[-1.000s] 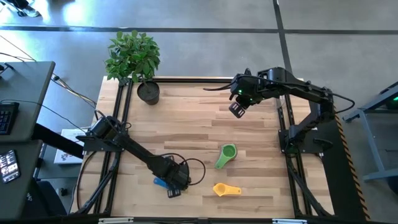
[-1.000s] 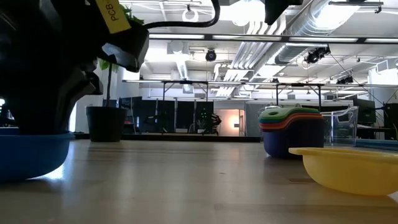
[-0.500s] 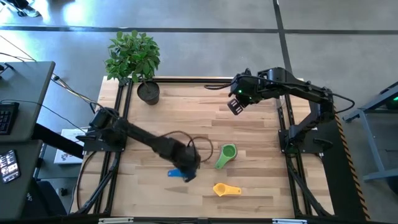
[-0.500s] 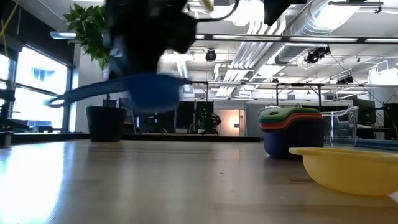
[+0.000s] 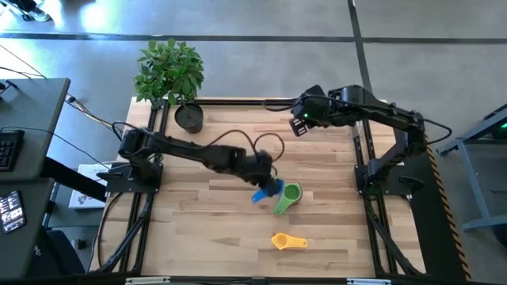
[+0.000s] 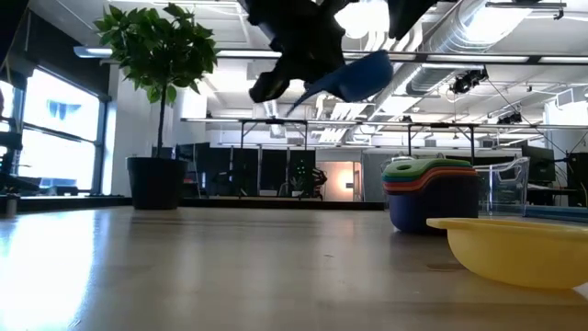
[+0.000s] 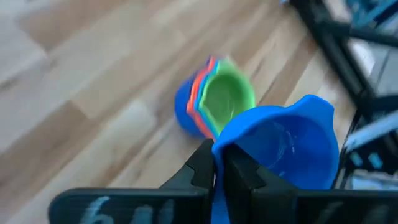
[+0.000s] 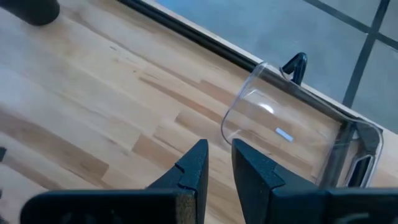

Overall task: Nest measuring cups in basket
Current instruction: Stack the blue measuring cup on top of the green measuring cup

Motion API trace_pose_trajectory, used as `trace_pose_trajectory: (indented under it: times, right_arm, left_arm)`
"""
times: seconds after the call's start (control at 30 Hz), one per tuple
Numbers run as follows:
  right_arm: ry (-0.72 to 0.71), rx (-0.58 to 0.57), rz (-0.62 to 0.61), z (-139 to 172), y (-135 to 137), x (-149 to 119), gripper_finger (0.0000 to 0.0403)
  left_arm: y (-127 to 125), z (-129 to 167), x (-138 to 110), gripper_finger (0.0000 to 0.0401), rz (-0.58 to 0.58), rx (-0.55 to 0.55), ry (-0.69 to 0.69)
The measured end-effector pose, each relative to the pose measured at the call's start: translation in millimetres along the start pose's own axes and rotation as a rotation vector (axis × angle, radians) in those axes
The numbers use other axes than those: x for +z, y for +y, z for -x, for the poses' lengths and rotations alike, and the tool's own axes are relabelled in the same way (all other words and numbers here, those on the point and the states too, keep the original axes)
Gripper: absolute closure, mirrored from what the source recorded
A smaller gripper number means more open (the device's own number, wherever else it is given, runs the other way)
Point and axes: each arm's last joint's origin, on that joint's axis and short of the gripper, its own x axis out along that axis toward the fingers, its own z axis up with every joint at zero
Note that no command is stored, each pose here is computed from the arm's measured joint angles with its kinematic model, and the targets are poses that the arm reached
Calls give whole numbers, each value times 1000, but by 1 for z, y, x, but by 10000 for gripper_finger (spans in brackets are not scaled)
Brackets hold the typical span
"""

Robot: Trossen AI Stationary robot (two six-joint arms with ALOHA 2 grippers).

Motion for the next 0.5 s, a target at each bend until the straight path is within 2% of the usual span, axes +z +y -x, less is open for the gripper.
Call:
trace_pose_trajectory:
  times: [0.3,0.5]
  right_arm:
    - [3,-27,-63,-6,-7,7,339]
    - [4,-42,-102,-9,-12,11,339]
  left_arm:
    - [0,1,30,393,177,-201,-38]
    - [2,2,38,393,240,-243,-49]
